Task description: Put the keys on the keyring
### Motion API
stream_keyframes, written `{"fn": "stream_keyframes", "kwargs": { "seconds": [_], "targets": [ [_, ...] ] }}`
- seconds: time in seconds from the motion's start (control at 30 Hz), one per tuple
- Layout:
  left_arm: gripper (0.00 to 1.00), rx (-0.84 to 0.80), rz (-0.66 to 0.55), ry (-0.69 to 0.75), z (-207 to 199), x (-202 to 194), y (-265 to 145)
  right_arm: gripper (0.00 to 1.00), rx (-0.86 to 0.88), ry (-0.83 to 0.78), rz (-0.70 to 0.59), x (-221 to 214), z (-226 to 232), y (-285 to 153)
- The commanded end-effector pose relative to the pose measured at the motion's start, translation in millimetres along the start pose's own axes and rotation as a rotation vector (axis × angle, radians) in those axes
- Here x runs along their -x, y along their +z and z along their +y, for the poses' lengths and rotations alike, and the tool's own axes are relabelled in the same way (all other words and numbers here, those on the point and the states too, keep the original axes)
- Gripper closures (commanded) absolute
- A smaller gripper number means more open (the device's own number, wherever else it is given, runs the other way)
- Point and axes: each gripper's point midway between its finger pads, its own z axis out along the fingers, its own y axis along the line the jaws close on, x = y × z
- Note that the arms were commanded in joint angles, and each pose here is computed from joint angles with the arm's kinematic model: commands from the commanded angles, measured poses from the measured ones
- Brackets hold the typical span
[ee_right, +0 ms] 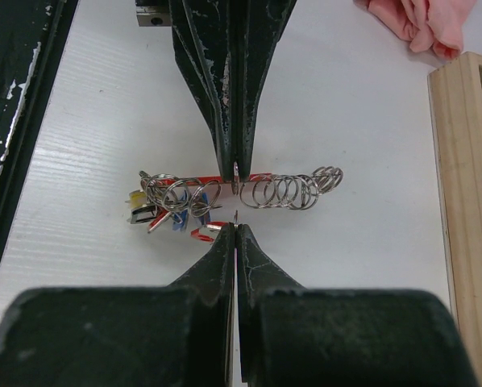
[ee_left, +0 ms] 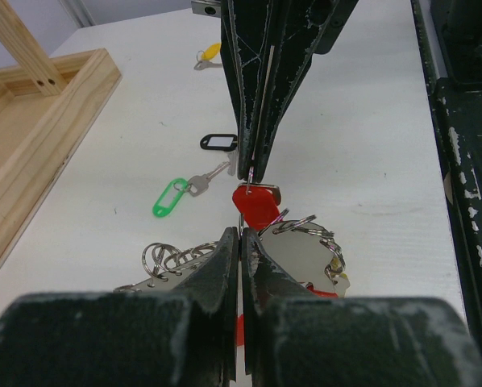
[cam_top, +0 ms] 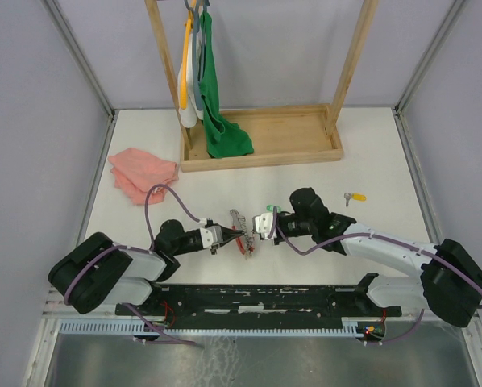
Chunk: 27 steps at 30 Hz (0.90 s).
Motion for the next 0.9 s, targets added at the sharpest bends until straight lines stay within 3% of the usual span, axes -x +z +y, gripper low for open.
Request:
{"fn": "stream_keyframes", "kwargs": {
  "seconds": [0.0,0.87],
  "targets": [
    [0.97,0.034,-0.07,0.009,7.6,17.1,3.3,0.99,-0.053,-0.027,-0.061,8.8,-10.6,7.1],
    [0.97,-0.012,-0.071,0.005,2.2,15.1,7.7,0.99,-0.009,-0.022,-0.085,4.5,0.6,13.7]
  ]
}}
